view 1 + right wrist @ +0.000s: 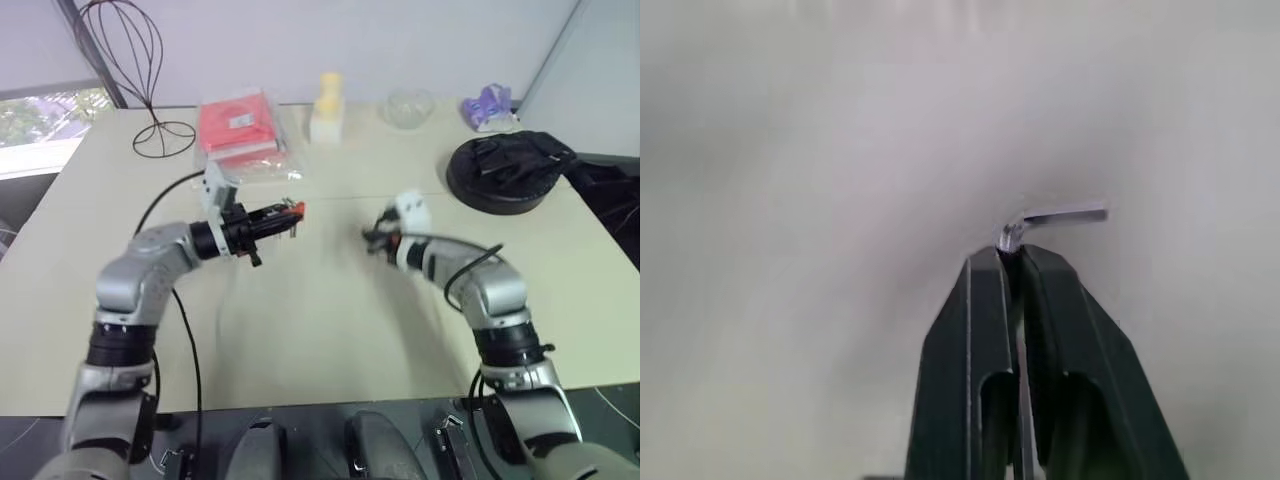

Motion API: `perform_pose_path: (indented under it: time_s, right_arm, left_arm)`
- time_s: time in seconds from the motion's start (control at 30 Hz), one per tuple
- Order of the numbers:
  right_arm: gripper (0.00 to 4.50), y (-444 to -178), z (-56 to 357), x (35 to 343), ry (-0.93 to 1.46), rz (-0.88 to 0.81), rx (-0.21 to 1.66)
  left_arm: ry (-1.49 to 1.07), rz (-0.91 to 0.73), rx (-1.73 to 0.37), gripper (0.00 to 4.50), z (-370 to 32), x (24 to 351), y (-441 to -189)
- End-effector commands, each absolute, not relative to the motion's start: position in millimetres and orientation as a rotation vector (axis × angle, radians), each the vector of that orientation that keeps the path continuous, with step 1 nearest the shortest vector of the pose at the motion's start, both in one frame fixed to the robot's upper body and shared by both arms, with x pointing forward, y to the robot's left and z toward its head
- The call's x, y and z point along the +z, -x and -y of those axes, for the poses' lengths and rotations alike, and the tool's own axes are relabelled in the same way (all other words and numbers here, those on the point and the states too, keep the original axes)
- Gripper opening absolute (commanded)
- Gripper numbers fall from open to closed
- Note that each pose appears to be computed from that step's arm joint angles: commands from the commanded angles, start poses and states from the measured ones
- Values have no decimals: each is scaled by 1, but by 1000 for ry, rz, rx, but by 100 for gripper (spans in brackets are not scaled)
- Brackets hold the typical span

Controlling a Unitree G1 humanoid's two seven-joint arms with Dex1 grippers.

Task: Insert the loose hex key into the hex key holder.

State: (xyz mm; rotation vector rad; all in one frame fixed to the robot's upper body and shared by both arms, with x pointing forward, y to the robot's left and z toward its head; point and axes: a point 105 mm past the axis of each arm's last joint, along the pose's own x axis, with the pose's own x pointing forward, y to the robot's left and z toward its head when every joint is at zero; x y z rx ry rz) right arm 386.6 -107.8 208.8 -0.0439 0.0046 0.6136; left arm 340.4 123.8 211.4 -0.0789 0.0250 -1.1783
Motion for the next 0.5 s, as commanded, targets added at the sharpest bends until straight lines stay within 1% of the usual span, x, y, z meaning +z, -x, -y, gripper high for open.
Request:
perform_pose_path:
  time_s: [0.03, 0.13, 0.2, 0.37, 0.5]
  right_arm:
    - [3, -358, 85, 275, -40, 294, 795]
    - [3, -340, 70, 301, -135, 405, 889]
    - [3, -333, 63, 310, -188, 438, 925]
    - [3, -328, 53, 318, -253, 471, 957]
    - [3, -328, 51, 319, -261, 477, 957]
  left_arm:
    - [120, -47, -1303, 21, -127, 231, -344]
    - [81, -73, -1391, 21, -121, 244, -350]
    - [67, -70, -1423, 21, -117, 252, -354]
    - [35, -43, -1491, 21, -106, 265, -357]
    - [-13, -30, -1498, 21, -102, 262, -358]
